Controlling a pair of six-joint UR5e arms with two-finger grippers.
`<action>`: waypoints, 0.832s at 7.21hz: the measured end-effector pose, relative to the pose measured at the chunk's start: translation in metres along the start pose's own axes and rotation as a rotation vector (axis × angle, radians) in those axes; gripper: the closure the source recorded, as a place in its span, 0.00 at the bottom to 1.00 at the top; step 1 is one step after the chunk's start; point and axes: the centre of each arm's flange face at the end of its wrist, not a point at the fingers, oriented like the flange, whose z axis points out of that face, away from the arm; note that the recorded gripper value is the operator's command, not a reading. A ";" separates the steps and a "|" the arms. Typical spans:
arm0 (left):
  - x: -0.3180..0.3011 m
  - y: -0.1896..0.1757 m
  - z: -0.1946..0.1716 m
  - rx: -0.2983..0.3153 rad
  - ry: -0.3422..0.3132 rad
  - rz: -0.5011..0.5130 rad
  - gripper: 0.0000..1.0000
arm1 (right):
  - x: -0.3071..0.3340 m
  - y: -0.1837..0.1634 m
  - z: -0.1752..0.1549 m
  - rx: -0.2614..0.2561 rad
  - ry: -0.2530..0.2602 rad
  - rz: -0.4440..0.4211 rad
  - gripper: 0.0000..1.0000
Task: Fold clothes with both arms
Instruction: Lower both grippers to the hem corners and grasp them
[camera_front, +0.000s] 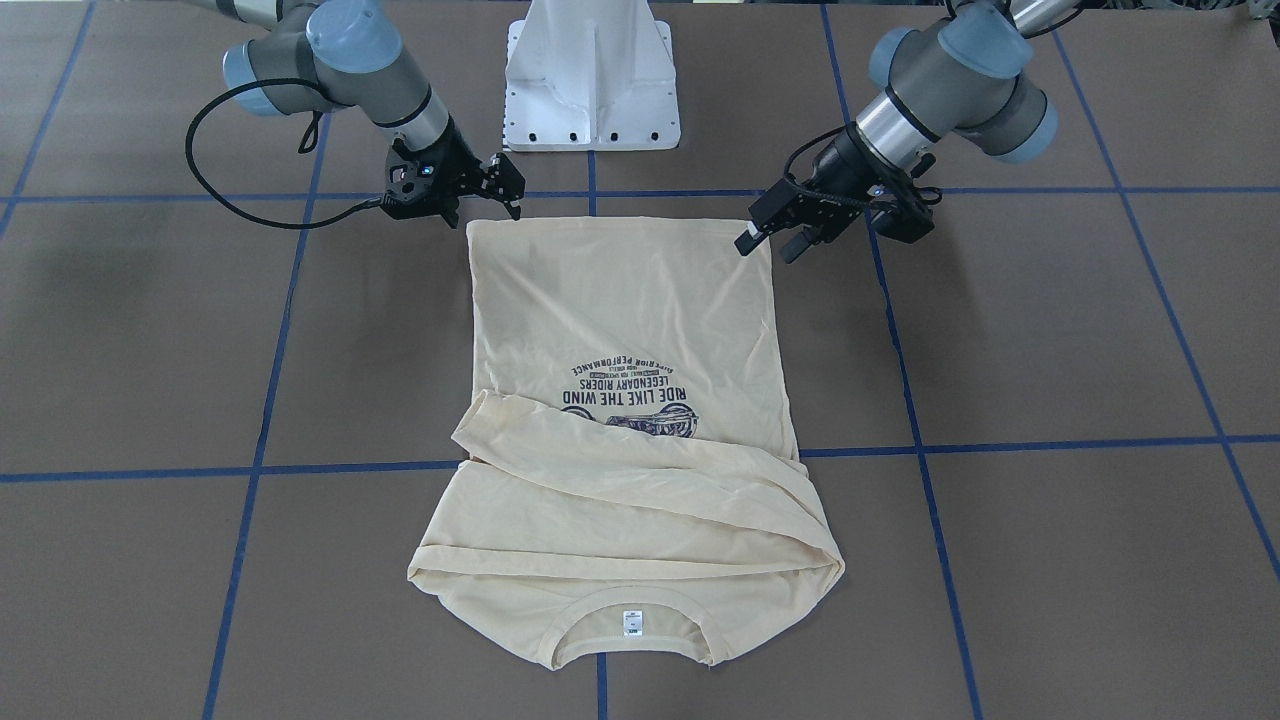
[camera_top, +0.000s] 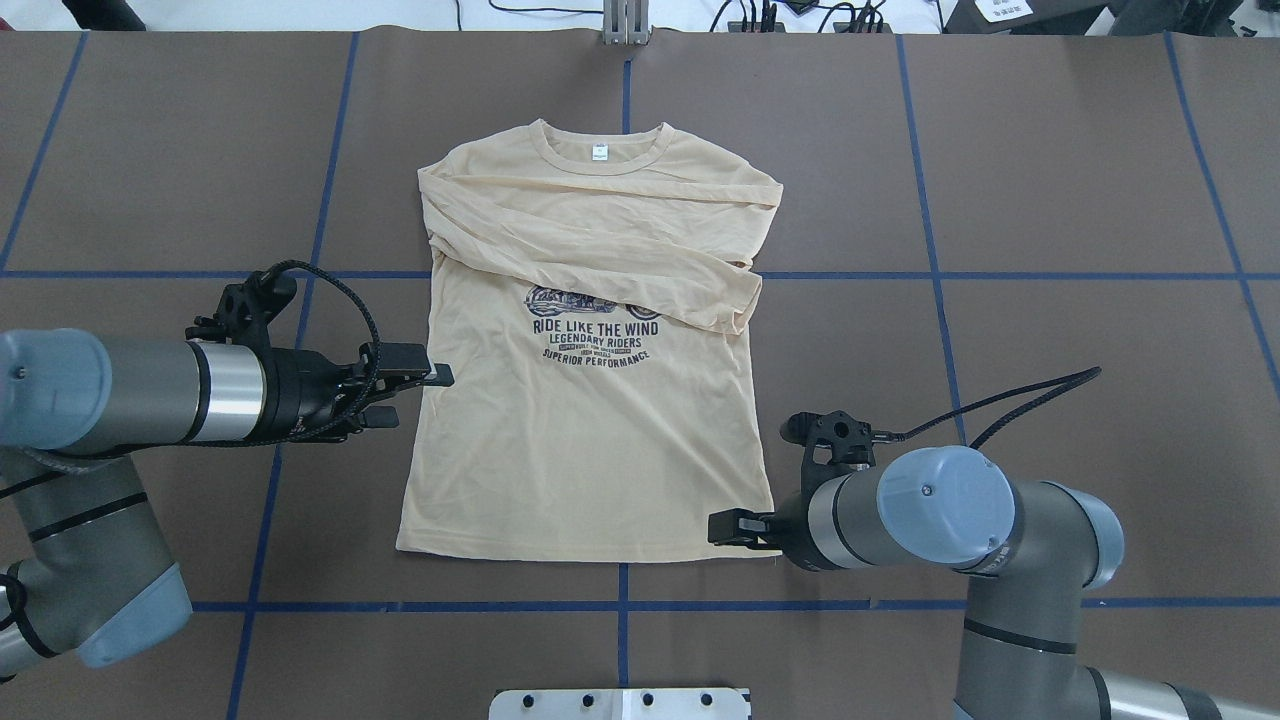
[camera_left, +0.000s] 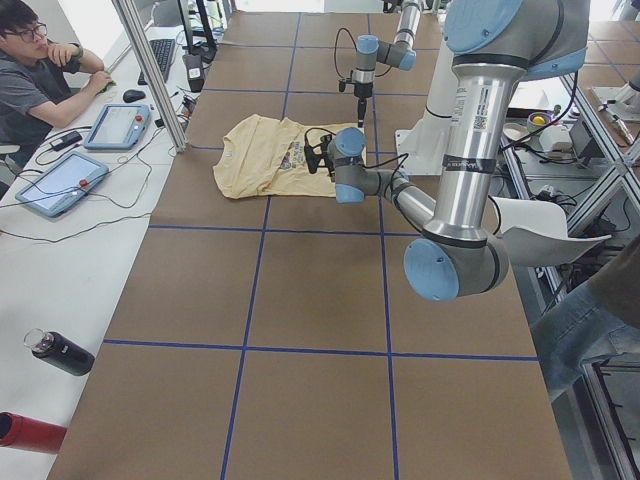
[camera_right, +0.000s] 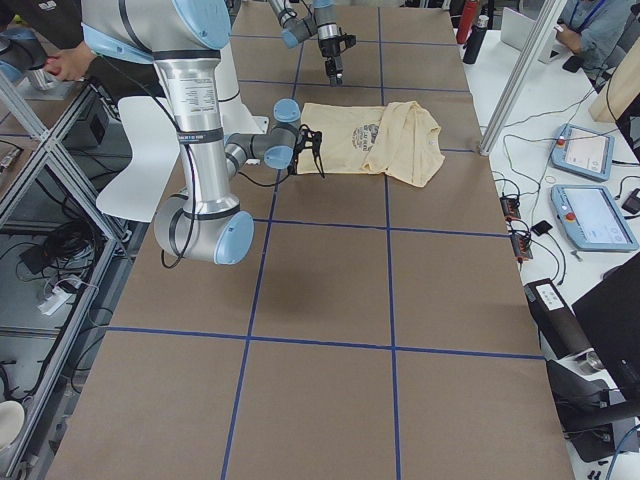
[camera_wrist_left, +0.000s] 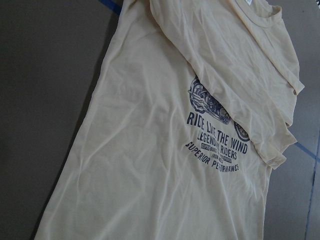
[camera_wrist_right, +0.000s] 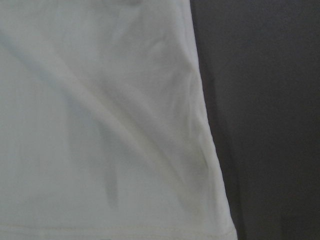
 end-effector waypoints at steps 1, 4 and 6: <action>0.000 0.000 0.000 0.000 -0.001 -0.001 0.00 | 0.001 -0.001 0.001 0.001 0.002 0.001 0.06; 0.000 0.001 0.002 0.000 -0.003 -0.002 0.00 | 0.004 -0.003 0.005 -0.001 0.013 0.004 0.11; 0.000 0.001 0.003 -0.001 -0.004 -0.002 0.00 | 0.004 -0.003 0.006 -0.004 0.015 0.009 0.58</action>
